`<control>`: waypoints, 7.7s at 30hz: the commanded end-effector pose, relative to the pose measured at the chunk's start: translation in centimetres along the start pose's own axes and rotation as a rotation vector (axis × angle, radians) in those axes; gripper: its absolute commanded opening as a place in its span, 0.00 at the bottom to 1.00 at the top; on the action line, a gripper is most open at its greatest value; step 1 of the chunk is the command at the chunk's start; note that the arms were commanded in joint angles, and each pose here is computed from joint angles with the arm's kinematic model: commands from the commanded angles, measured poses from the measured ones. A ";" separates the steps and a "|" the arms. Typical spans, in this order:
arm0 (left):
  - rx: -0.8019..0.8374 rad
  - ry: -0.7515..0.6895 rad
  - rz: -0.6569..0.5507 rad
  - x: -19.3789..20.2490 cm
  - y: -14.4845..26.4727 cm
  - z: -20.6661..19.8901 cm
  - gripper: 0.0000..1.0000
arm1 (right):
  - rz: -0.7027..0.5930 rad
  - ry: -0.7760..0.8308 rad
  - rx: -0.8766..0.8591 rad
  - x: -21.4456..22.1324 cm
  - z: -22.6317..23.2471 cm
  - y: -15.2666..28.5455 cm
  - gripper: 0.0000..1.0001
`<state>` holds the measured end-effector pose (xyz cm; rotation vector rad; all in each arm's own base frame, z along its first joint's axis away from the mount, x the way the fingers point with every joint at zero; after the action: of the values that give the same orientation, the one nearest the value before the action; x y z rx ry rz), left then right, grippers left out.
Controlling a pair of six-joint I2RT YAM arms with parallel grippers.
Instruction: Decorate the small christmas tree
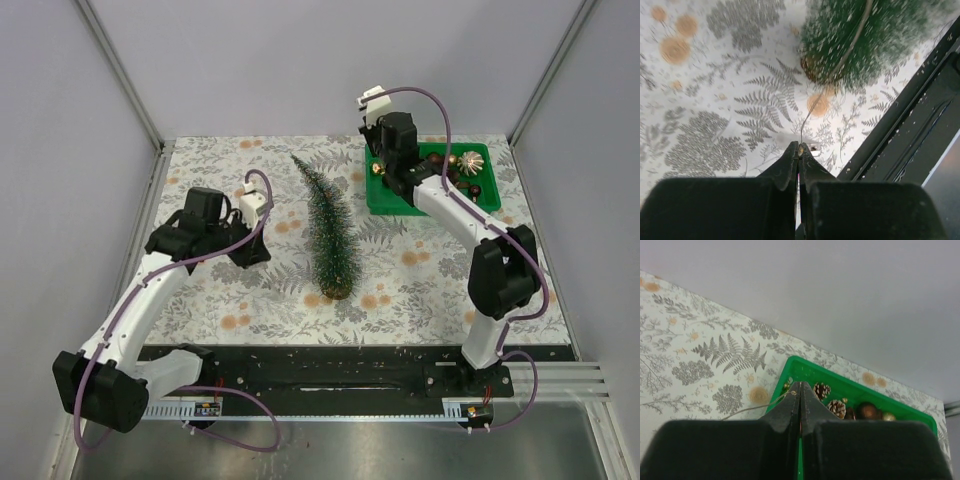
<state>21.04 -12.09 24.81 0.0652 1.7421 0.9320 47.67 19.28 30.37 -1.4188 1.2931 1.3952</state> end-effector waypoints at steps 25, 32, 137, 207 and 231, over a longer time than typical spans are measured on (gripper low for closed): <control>0.007 -0.083 -0.137 -1.2 1.0 -1.9 0.89 | 0.350 -0.308 0.375 7.1 -9.2 12.5 0.00; 0.056 -0.267 -0.156 -2.0 3.9 -4.9 0.83 | 0.468 -0.489 0.225 7.4 -6.8 19.2 0.00; 0.271 -0.784 0.151 5.5 2.4 -12.3 0.00 | 0.857 -1.185 -0.925 12.3 9.3 38.4 0.07; -0.708 -0.017 0.383 -1.3 8.8 5.7 0.00 | 0.322 -0.765 -0.666 -2.1 6.0 31.0 0.60; -0.629 0.092 0.324 -13.1 -3.2 10.0 0.00 | 0.094 -1.079 -0.596 -4.4 -3.3 18.8 0.55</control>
<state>34.08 -13.78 30.16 0.0134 1.4869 1.7676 27.46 11.40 37.34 -0.6380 0.4383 2.1493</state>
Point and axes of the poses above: each gripper's point midway between its finger pads, its own y axis back along the fingers, its own z axis along the line the jaws close on, x = y × z, the point moved 6 cm from there along y, back along the fingers, and after that the axes turned 11 degrees about -y, right-handed, at the moved point
